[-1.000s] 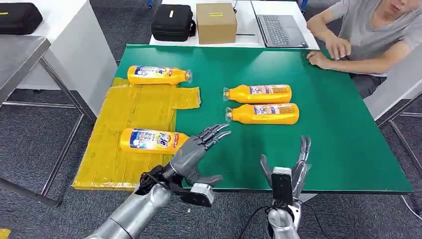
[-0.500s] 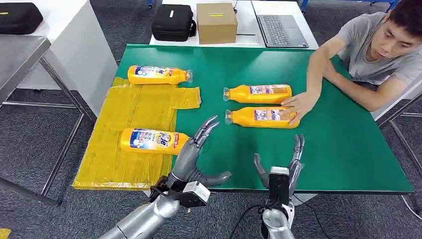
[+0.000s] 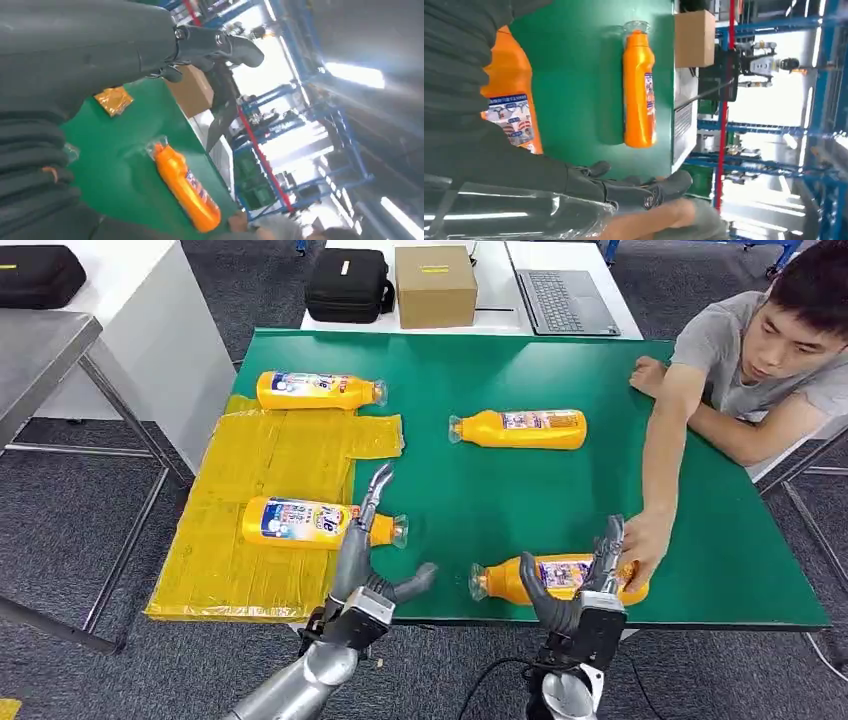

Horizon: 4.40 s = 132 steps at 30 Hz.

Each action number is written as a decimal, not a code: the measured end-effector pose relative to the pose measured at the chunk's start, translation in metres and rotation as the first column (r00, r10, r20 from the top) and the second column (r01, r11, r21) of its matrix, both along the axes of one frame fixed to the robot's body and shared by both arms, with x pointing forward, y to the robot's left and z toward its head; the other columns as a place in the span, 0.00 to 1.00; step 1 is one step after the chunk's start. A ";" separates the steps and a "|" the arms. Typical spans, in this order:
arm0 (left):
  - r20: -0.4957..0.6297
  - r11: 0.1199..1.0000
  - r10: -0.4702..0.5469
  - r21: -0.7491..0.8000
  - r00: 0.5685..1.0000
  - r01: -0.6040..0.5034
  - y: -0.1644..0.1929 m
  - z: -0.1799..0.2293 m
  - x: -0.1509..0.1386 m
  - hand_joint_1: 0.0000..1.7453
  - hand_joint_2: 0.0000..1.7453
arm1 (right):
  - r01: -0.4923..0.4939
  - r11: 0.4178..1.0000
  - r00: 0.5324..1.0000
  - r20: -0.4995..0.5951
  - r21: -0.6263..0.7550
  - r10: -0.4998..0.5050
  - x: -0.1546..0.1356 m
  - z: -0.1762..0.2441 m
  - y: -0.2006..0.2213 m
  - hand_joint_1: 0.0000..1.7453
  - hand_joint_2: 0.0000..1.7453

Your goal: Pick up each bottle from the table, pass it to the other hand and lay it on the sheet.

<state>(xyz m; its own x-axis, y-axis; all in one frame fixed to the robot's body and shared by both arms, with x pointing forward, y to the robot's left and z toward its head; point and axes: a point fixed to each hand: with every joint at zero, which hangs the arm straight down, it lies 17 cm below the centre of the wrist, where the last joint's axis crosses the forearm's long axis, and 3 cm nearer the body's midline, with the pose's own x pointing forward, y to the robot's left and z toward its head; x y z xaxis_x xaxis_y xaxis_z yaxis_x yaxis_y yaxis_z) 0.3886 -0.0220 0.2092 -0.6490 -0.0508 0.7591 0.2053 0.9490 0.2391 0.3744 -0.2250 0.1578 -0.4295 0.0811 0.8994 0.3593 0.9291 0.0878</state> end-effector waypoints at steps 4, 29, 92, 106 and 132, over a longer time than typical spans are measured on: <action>-0.037 0.996 0.010 -0.083 0.999 -0.013 0.007 0.009 0.004 0.00 0.00 | 0.028 0.999 0.999 -0.015 -0.016 -0.028 -0.005 -0.004 0.000 0.00 1.00; -0.074 0.929 -0.096 -0.364 0.993 0.063 0.025 0.052 -0.002 0.00 1.00 | 0.253 0.839 0.967 0.151 -0.482 -0.205 -0.024 0.044 -0.028 0.00 1.00; -0.394 0.860 -0.306 -0.504 0.867 0.074 0.013 -0.035 0.022 0.00 1.00 | -0.259 0.071 0.898 -0.268 -0.963 -0.349 0.080 -0.088 -0.064 0.00 1.00; -0.292 0.932 -0.191 -0.354 0.937 0.080 0.005 -0.008 0.018 0.00 1.00 | -0.196 0.208 0.934 -0.247 -0.958 -0.258 0.075 -0.064 -0.058 0.00 1.00; -0.211 0.935 -0.195 -0.335 0.958 0.117 -0.009 0.007 0.013 0.00 1.00 | -0.461 0.460 0.873 -0.480 -0.759 0.082 0.046 -0.089 -0.036 0.00 1.00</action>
<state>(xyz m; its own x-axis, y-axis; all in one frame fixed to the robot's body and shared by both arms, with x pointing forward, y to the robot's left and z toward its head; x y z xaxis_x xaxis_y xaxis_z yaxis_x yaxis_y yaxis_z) 0.4021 -0.0313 0.2158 -0.4285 0.3043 0.8508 0.3702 0.9180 -0.1419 0.4204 -0.2609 0.0689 -0.2691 0.7973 0.5402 -0.1002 0.5347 -0.8391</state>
